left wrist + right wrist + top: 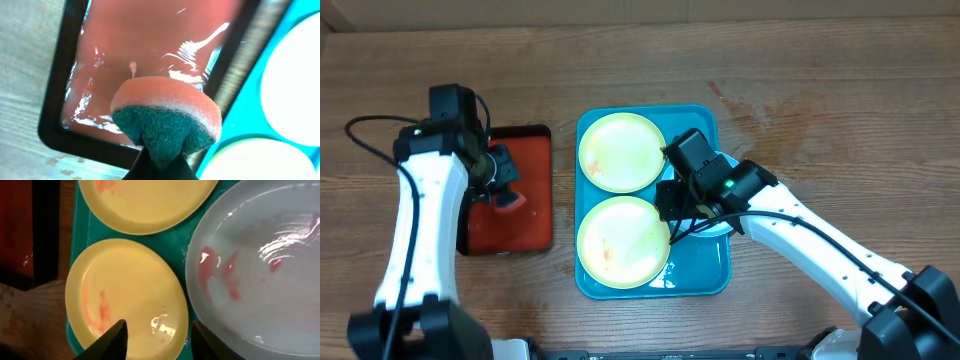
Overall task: Clean dirty plates on tray and stack at the side
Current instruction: 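Grasp the green-orange sponge with the left gripper and lift it, then grip the top yellow plate rim with the right gripper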
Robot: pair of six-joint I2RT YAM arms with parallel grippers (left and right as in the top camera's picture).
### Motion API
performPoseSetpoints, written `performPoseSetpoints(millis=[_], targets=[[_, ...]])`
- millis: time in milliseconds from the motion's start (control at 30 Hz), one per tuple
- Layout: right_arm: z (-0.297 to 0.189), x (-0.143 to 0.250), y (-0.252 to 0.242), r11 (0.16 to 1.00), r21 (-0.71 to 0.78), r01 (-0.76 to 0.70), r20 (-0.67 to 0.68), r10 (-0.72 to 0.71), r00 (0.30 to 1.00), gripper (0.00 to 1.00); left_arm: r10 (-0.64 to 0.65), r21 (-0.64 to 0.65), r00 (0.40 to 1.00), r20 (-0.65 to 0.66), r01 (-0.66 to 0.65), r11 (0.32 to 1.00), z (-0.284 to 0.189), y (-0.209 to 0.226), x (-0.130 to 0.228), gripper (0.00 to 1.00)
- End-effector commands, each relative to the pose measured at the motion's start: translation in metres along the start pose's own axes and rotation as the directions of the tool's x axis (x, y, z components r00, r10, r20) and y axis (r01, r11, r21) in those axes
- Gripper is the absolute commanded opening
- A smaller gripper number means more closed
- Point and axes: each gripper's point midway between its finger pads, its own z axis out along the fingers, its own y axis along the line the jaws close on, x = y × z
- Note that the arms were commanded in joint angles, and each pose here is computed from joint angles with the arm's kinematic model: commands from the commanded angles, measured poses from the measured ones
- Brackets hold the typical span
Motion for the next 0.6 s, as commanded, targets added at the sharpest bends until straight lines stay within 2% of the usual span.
performPoseSetpoints(millis=[0, 267, 367, 567], targets=[[-0.003, -0.030, -0.021, 0.999, 0.048, 0.023, 0.051, -0.025, 0.998, 0.43, 0.084, 0.083, 0.993, 0.079, -0.091, 0.992, -0.025, -0.028, -0.004, 0.04], [0.008, -0.090, -0.045, 0.993, 0.044, 0.114, 0.035, -0.115, 0.993, 0.43, 0.192, 0.141, 0.970, 0.148, -0.213, 0.967, -0.031, -0.074, -0.003, 0.04], [0.026, -0.105, -0.045, 0.985, 0.048, 0.167, 0.044, -0.169, 0.985, 0.43, 0.216, 0.158, 0.958, 0.187, -0.246, 0.956, -0.033, -0.088, -0.006, 0.04], [0.079, -0.117, -0.053, 0.986, 0.044, 0.161, 0.055, -0.164, 0.985, 0.42, 0.209, 0.170, 0.956, 0.205, -0.245, 0.954, -0.035, -0.094, -0.008, 0.04]])
